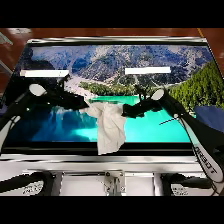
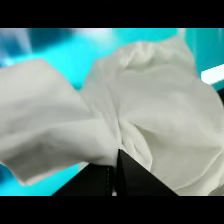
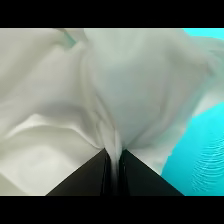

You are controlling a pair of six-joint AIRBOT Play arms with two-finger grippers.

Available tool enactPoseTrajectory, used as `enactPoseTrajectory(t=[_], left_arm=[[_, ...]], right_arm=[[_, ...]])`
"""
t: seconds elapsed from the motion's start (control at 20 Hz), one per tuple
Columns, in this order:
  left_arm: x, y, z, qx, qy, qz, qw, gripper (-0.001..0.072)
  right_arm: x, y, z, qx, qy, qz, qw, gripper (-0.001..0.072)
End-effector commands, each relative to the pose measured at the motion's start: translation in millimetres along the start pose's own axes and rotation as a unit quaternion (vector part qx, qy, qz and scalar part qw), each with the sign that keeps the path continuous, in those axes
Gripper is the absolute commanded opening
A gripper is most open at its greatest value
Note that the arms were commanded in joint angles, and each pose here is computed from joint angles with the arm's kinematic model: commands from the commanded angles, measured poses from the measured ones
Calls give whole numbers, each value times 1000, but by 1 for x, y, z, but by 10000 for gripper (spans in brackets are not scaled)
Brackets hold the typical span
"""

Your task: Fold the shirts.

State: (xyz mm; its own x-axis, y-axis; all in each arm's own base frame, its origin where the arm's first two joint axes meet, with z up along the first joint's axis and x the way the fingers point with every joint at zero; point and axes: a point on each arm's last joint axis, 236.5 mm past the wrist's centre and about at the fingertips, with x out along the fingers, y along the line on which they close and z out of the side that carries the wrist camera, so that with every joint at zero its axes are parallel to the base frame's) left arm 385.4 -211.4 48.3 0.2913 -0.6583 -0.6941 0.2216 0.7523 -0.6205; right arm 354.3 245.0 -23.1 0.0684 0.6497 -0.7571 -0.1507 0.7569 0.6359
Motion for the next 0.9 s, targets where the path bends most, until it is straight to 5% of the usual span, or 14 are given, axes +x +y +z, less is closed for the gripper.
enactPoseTrajectory(t=[0.0, 0.2, 0.4, 0.55, 0.85], left_arm=[[-110, -65, 72, 110, -152, 14, 982, 40], [-306, -206, 109, 256, -383, -11, 888, 41], [-419, -275, 66, 334, -489, 4, 806, 41], [-433, -279, 33, 353, -485, 24, 800, 41], [-370, -223, 3, 341, -334, 79, 875, 41]], right_arm=[[-111, 74, 49, -136, -125, 14, 983, 69], [-321, 224, 65, -274, -400, 46, 874, 69], [-427, 297, -6, -322, -496, 86, 802, 70], [-431, 297, -49, -321, -475, 79, 816, 69], [-363, 203, -93, -217, -287, -50, 932, 70]])
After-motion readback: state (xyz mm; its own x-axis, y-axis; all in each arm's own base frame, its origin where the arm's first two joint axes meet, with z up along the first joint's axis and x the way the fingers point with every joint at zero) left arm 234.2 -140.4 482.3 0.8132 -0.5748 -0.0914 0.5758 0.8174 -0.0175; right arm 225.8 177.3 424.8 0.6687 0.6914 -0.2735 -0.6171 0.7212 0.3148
